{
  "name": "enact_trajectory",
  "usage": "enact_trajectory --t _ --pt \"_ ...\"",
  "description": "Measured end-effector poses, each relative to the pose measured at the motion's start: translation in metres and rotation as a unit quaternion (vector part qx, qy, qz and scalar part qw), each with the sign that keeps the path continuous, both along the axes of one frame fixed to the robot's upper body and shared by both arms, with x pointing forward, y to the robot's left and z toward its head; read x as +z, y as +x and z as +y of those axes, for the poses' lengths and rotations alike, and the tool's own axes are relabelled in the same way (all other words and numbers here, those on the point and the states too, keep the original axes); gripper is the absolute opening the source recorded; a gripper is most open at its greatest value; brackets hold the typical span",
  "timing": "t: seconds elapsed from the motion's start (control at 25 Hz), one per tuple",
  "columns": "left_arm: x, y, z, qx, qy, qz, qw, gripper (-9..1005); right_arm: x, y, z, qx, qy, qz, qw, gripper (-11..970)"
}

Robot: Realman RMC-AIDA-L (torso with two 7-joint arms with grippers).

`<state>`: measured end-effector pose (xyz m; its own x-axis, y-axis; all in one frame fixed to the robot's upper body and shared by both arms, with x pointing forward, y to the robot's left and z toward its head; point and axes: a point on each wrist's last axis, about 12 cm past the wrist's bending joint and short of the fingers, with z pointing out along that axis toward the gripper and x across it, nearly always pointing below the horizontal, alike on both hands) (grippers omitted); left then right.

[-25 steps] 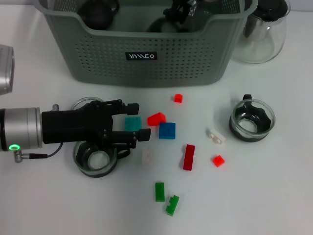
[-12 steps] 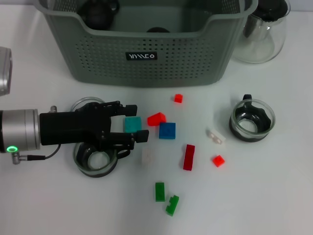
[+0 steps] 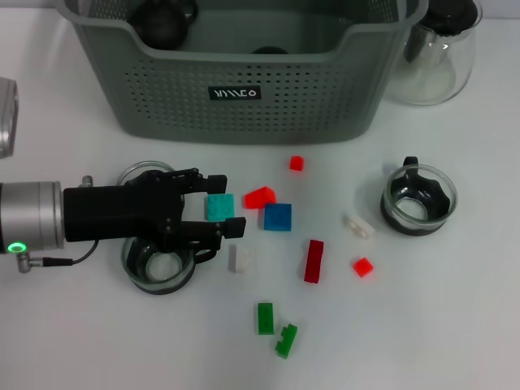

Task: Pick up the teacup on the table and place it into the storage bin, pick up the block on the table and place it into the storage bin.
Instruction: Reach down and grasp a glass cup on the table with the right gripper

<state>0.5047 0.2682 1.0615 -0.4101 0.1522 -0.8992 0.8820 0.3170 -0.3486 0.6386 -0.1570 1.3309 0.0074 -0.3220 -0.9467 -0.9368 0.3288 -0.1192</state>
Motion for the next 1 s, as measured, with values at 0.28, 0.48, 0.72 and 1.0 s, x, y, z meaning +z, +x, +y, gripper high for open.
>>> enact_trajectory --t 0.28,0.48,0.72,1.0 --pt "0.001 0.001 0.000 -0.001 0.000 -0.002 1.000 827 -0.013 -0.034 -0.074 0.059 0.032 0.022 0.997 687" --pt "0.002 0.002 0.000 -0.002 0.000 -0.004 1.000 827 -0.022 -0.061 -0.108 0.118 0.021 0.025 0.993 762" --pt "0.001 0.003 -0.001 0.001 0.002 -0.004 1.000 827 -0.046 -0.070 -0.122 0.131 -0.043 0.071 0.988 857" --pt "0.000 0.002 -0.002 0.003 0.001 -0.002 1.000 827 -0.080 -0.065 -0.115 0.127 -0.180 0.153 0.963 859"
